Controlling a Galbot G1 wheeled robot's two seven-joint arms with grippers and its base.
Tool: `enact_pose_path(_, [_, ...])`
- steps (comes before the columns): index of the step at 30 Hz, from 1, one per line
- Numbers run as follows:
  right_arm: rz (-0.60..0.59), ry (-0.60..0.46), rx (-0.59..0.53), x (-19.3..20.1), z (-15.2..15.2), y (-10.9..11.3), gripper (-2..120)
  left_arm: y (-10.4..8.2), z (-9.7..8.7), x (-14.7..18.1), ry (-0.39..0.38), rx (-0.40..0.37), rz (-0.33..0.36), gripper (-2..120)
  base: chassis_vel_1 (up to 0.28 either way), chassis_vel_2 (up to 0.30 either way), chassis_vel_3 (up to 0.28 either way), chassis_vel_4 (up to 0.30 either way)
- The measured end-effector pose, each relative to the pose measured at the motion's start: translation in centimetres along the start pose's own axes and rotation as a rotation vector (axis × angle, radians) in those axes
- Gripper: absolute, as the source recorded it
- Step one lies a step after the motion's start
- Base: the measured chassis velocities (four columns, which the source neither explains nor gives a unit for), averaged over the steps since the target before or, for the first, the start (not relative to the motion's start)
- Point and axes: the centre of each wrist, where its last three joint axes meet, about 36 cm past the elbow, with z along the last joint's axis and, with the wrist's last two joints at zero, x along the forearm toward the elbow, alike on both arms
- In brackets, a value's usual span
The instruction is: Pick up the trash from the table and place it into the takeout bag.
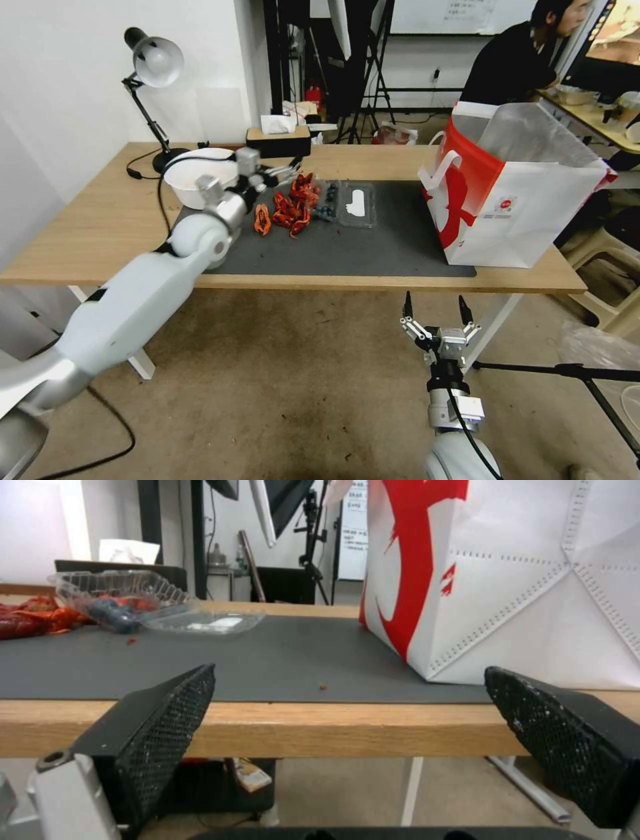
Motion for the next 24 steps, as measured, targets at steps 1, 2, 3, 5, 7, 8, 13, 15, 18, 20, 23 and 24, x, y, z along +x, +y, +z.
enact_pose_path(1, [-0.001, 0.000, 0.000, 0.0, 0.0, 0.0, 100, 0.3, 0.1, 0.7, 0.001, -0.001, -0.010, 100, 0.000, 0.000, 0.000, 0.000])
enact_pose_path(2, [-0.001, 0.000, 0.000, 0.0, 0.0, 0.0, 100, 0.3, 0.1, 0.7, 0.001, -0.001, -0.010, 100, 0.000, 0.000, 0.000, 0.000])
enact_pose_path(3, [-0.003, 0.000, -0.001, 0.0, 0.0, 0.1, 100, 0.6, 0.3, 1.8, 0.003, -0.003, -0.024, 100, 0.000, 0.000, 0.000, 0.000])
enact_pose_path(5, [-0.004, 0.002, 0.000, 0.1, 0.1, 0.1, 100, 0.9, 0.5, 2.7, 0.003, -0.005, -0.037, 100, 0.000, 0.000, 0.000, 0.000])
enact_pose_path(7, [-0.007, 0.003, 0.000, 0.1, 0.1, 0.2, 100, 1.1, 0.6, 4.2, 0.004, -0.011, -0.055, 100, 0.000, 0.000, 0.000, 0.000])
enact_pose_path(8, [-0.008, 0.003, 0.000, 0.1, 0.1, 0.2, 100, 1.3, 0.7, 4.8, 0.004, -0.015, -0.064, 100, 0.000, 0.000, 0.000, 0.000])
enact_pose_path(13, [-0.010, 0.002, -0.001, 0.1, 0.1, 0.3, 100, 1.7, 1.3, 7.4, 0.010, -0.034, -0.099, 100, 0.000, 0.000, 0.000, 0.000])
enact_pose_path(15, [-0.010, 0.001, 0.000, 0.1, 0.1, 0.2, 100, 1.7, 1.5, 8.0, 0.008, -0.035, -0.107, 100, 0.000, 0.000, 0.000, 0.000])
enact_pose_path(18, [-0.011, 0.000, 0.003, 0.1, 0.1, 0.2, 100, 1.6, 2.0, 9.2, 0.003, -0.037, -0.125, 100, 0.000, 0.000, 0.000, 0.000])
enact_pose_path(20, [-0.011, -0.001, 0.004, 0.1, 0.2, 0.2, 100, 1.5, 2.3, 10.3, -0.002, -0.040, -0.142, 100, 0.000, 0.000, 0.000, 0.000])
enact_pose_path(23, [-0.011, -0.002, 0.004, 0.2, 0.1, 0.2, 100, 1.4, 2.5, 11.7, -0.005, -0.048, -0.162, 100, 0.000, 0.000, 0.000, 0.000])
enact_pose_path(24, [-0.011, -0.002, 0.004, 0.2, 0.1, 0.2, 100, 1.3, 2.7, 12.5, -0.003, -0.052, -0.169, 100, 0.000, 0.000, 0.000, 0.000])
